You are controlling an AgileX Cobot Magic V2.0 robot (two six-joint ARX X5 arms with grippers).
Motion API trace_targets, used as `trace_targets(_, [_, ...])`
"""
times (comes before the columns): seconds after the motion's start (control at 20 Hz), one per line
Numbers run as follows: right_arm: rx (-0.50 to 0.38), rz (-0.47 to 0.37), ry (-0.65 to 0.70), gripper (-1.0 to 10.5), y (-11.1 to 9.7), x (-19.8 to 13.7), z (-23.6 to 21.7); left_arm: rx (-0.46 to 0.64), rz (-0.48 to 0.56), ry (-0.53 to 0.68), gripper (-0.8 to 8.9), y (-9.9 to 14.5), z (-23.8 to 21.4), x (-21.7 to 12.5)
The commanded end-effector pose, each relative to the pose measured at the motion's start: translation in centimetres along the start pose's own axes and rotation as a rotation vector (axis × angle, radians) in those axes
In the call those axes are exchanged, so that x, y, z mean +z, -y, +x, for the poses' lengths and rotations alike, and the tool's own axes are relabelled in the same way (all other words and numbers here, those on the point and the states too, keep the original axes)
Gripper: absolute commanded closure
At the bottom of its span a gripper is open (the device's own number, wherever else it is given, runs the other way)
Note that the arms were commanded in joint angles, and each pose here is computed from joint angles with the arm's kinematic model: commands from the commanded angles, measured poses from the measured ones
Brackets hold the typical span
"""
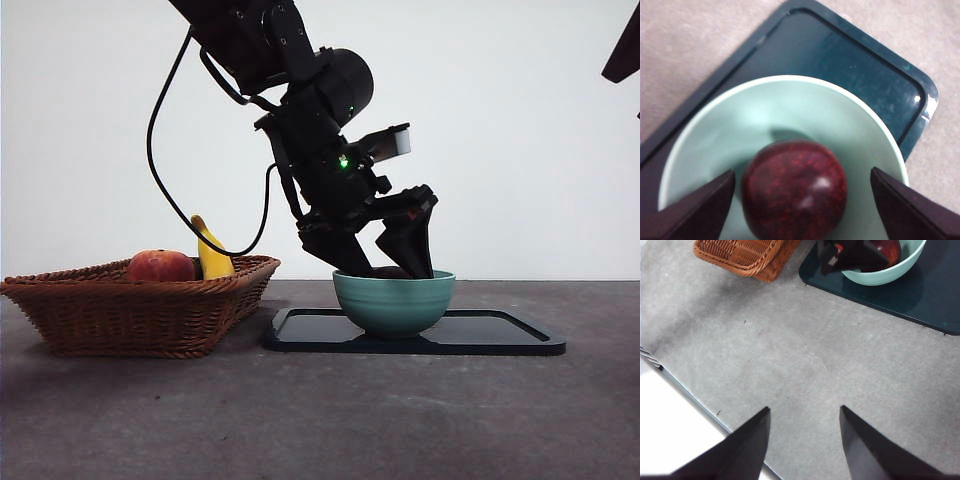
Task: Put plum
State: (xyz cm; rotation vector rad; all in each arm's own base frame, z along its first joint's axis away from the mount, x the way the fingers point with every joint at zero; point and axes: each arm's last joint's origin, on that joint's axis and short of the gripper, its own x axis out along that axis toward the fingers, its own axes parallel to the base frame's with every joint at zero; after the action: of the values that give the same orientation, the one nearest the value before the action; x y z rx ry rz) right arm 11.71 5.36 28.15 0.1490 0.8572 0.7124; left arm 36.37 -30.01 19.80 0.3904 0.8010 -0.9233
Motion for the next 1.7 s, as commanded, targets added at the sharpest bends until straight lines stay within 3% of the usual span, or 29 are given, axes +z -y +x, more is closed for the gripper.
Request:
trace_targets(0.05, [0.005,-0.013,0.006,7.2,-0.1,0.2,0.0,-0.009,0.026,0.003,4.27,0.3,0.9,0.3])
trace_targets(0.3, [0.005,-0.016,0.006,7.2,-0.1,0.2,0.0,-0.013,0.022,-0.02,4.48,0.4,0.9,0.1])
trace_targets(0.45, [0.005,-0.016,0.006,7.2,-0.1,0.2,0.0,-0.003,0.02,-0.026,5.43,0.4,0.9,0.0])
trace_targets(0.85, [0.005,-0.017,0.007,7.2,-0.1,0.2,0.0,0.0,0.016,-0.016,5.48,0.3,0.6,0.3])
trace_targets(1.05, [0.005,-0.018,0.007,7.2,-0.1,0.2,0.0,0.007,0.018,0.012,5.48,0.2,-1.0,2.0])
trace_targets(1.35, [-0.003,-0.022,0.011,7.2,-0.1,0.2,0.0,0.037,-0.009,0.093,5.47,-0.4,-6.9,5.9])
trace_targets(1.7, [0.002,-0.041,0.05,7.2,-0.3,0.3,-0.4,0.122,-0.11,0.241,5.47,-1.3,-20.3,7.0])
